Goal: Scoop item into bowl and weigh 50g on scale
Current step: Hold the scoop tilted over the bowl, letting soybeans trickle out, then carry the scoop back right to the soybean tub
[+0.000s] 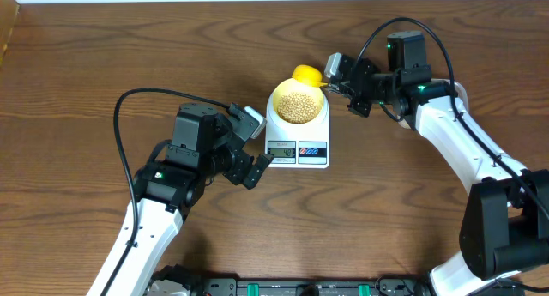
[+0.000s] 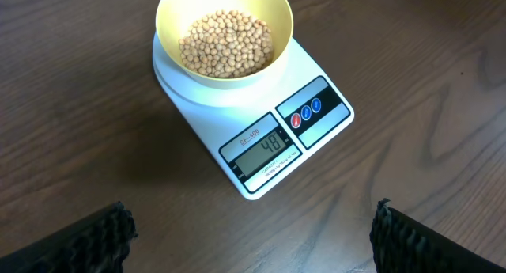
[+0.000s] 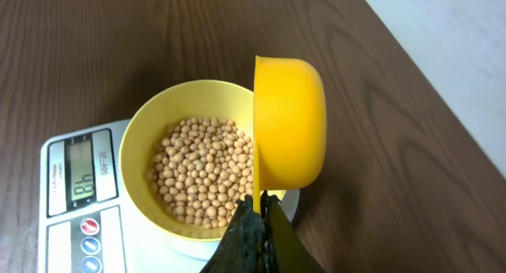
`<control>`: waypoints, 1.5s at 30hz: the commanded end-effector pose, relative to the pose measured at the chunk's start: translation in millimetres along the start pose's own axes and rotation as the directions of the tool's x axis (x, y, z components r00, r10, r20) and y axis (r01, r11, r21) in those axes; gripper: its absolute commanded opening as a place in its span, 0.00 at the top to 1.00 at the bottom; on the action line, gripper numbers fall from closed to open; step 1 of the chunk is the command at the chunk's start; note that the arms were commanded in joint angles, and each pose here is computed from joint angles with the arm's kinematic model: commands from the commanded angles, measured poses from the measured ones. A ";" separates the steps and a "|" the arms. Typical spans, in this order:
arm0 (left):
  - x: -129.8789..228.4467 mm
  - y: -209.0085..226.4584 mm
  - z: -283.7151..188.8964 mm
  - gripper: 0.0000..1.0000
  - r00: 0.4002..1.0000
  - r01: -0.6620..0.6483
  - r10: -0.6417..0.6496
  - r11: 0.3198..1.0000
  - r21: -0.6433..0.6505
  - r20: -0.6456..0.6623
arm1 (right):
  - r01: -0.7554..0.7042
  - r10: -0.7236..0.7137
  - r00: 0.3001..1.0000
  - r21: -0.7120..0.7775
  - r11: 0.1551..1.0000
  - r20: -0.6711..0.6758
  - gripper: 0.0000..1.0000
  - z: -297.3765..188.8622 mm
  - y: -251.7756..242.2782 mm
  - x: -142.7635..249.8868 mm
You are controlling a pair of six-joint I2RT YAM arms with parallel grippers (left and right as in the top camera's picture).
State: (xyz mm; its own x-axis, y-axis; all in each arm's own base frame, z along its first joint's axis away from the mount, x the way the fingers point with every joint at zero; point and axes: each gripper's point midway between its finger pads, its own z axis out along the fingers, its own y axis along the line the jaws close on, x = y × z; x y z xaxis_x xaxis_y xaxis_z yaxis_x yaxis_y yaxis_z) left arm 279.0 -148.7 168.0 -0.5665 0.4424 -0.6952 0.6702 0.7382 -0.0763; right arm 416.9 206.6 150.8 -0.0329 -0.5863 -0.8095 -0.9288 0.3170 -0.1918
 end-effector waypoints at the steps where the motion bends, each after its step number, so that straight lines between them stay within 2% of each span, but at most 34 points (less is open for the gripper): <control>1: -2.7 0.5 -2.4 0.02 1.000 -0.003 0.003 1.000 -0.001 0.011 | -0.122 0.122 0.993 -0.012 0.992 -0.002 0.99 2.7 2.7 1.0; 7: -2.7 0.5 -2.4 0.02 1.000 -0.003 0.003 1.000 -0.001 0.011 | -0.317 0.316 0.949 -0.028 0.948 -0.017 0.99 2.8 7.7 3.3; 14: -2.7 0.5 -2.4 0.02 1.000 -0.003 0.003 1.000 -0.001 0.011 | -0.552 0.551 0.834 -0.058 0.832 -0.029 0.99 2.5 14.3 1.8; 23: -2.7 0.5 -2.4 0.02 1.000 -0.003 0.003 1.000 -0.001 0.011 | -0.615 0.616 0.788 -0.045 0.787 0.010 0.99 1.7 4.3 -5.0; 28: -2.8 0.5 -2.4 0.02 1.000 -0.003 0.003 1.000 -0.001 0.012 | -0.689 0.688 0.720 -0.024 0.724 0.088 0.99 -5.3 -18.2 -12.3; 37: -2.7 0.4 -2.4 0.02 1.000 -0.003 0.003 1.000 -0.001 0.011 | -0.841 0.830 0.537 0.010 0.541 0.149 0.99 -28.6 -49.0 6.1; 38: -2.7 0.5 -2.4 0.02 1.000 -0.003 0.003 1.000 -0.001 0.011 | -0.872 0.857 0.484 0.011 0.490 0.177 0.99 -35.5 -58.5 8.9; 45: -2.7 0.5 -2.4 0.02 1.000 -0.003 0.003 1.000 -0.001 0.011 | -0.957 0.917 0.267 -0.028 0.288 0.296 0.99 -72.6 -97.1 22.8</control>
State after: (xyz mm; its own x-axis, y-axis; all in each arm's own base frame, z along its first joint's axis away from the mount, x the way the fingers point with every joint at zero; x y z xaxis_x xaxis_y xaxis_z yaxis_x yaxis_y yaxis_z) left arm 278.9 -148.7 168.0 -0.5667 0.4425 -0.6950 0.6702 0.7382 -0.0764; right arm 475.4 126.4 188.2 -0.7094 0.2155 -0.6711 -0.3744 0.6915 0.6178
